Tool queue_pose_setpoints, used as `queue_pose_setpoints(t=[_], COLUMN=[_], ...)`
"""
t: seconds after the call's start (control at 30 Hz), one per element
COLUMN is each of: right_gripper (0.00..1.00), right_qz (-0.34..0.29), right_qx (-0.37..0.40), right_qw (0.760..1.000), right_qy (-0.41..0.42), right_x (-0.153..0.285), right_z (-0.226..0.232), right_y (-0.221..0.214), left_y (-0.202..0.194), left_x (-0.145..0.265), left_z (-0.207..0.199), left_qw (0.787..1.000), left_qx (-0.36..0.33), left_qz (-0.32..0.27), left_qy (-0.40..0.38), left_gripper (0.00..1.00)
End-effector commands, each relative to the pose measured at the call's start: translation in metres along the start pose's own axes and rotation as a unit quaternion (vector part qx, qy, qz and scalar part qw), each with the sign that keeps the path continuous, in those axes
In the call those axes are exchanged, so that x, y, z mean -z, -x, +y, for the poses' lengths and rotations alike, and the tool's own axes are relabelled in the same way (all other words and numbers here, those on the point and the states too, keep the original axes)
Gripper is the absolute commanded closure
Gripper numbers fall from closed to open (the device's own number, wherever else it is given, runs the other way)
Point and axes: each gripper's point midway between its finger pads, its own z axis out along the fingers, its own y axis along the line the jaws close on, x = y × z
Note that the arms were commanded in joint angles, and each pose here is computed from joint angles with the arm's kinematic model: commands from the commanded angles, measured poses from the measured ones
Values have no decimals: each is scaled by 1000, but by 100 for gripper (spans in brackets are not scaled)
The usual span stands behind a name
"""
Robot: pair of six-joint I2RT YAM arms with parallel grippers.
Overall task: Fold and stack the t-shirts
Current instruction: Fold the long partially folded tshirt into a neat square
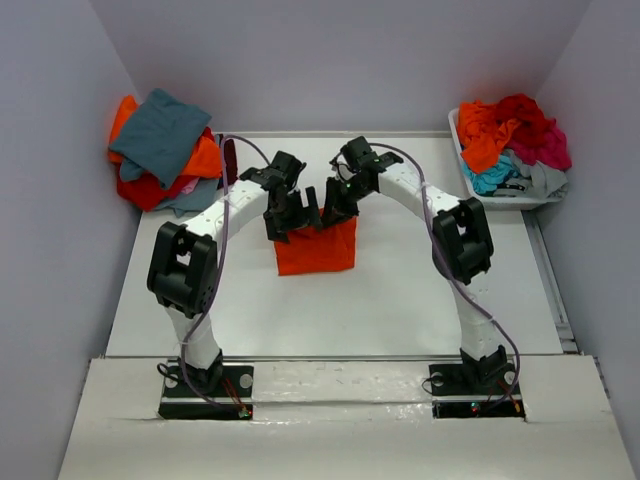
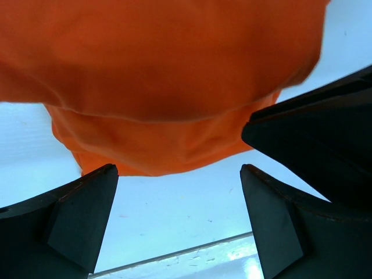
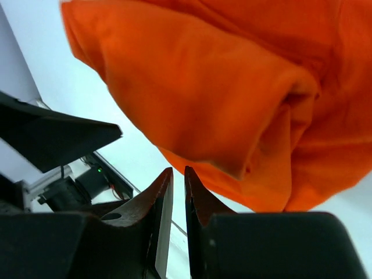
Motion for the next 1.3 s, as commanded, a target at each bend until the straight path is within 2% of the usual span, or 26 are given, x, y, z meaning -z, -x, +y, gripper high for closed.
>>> queue_pose_setpoints(t=[0.0, 0.13, 0.37, 0.6, 0.87, 1.27], right_gripper=[80, 80, 79, 79, 78, 76], right_qz=[-19, -30, -22, -39, -53, -35], right_qx=[7, 10, -8, 7, 21, 30], right_qw=[1000, 999, 1000, 999, 998, 999], right_qy=[19, 11, 8, 23, 6, 14], right_x=[6, -1, -18, -3, 18, 45], right_z=[20, 17, 4, 23, 23, 29], right_y=[20, 31, 43, 52, 50, 15], left_y=[22, 35, 43, 48, 60, 89], left_x=[7, 9, 8, -9, -25, -18], left_z=[-1, 6, 8, 27, 21, 9], left_qw=[1000, 999, 999, 998, 998, 997], left_qx=[16, 35, 29, 50, 58, 62], left_qz=[-18, -27, -28, -18, -16, -38], left_qy=[-20, -30, -24, -17, -21, -29], left_gripper=[1, 1, 1, 1, 1, 1])
